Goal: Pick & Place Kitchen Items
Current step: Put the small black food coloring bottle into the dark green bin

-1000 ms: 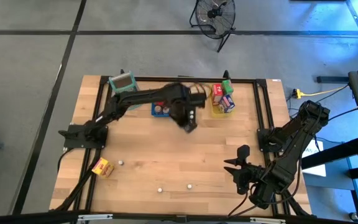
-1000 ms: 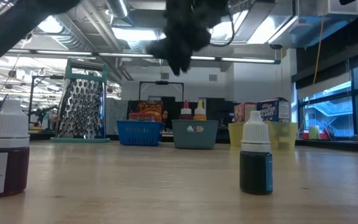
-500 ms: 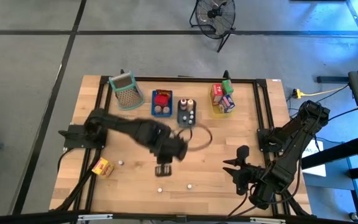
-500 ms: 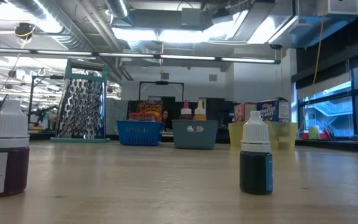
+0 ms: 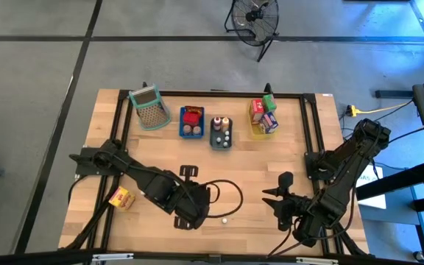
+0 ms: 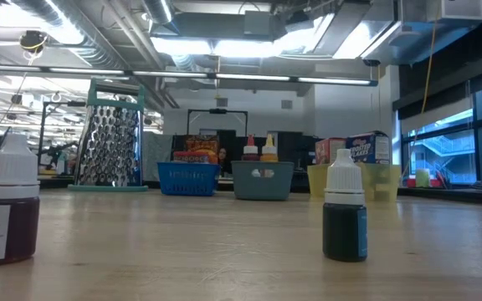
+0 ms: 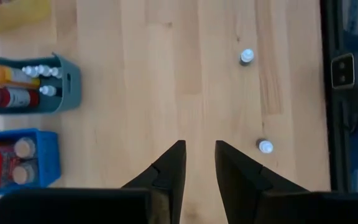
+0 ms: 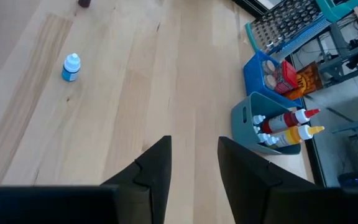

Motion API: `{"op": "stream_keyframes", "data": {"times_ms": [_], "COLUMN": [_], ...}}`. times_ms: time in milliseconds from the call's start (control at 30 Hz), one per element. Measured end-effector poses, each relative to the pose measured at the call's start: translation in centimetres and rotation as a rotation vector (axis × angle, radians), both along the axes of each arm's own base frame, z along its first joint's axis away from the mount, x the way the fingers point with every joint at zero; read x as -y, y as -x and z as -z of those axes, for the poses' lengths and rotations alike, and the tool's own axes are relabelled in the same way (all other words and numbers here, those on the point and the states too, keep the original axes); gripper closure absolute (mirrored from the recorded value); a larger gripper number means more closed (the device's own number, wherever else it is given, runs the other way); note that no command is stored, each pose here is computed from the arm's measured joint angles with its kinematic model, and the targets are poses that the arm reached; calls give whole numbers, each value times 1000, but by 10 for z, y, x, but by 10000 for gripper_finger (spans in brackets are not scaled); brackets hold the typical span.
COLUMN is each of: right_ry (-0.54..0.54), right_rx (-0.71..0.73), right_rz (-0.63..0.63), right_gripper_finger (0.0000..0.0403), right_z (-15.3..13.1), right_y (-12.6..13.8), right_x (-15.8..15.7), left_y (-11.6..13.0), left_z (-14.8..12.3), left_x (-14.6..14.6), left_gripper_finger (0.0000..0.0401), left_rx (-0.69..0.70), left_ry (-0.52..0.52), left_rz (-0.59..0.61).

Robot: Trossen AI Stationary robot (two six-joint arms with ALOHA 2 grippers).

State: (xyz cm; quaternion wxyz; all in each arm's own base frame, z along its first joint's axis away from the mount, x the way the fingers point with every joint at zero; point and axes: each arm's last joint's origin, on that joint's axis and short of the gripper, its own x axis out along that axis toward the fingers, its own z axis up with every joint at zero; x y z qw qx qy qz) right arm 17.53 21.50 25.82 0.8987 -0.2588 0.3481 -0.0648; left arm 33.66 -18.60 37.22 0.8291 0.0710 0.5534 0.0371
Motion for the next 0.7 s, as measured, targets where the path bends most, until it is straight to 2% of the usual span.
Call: {"op": "stream_keyframes", "data": {"times_ms": [233, 367, 567, 700], "right_ry": [6, 6, 6, 1], "right_rx": [-2, -2, -2, -10], "right_rz": [0, 8, 9, 6], "right_gripper_finger": [270, 270, 270, 270], "right_z": [0, 0, 0, 0], "right_y": [-1, -3, -3, -3], "right_x": [1, 2, 2, 2], "left_y": [-3, -6, -7, -6], "left_z": [0, 0, 1, 1], "left_x": [-6, -11, -13, -12], "left_gripper_finger": [294, 259, 194, 171], "left_rx": [36, 36, -5, -7], "left_ry": [-2, 10, 85, 91], "left_rz": [-112, -143, -150, -151]}}
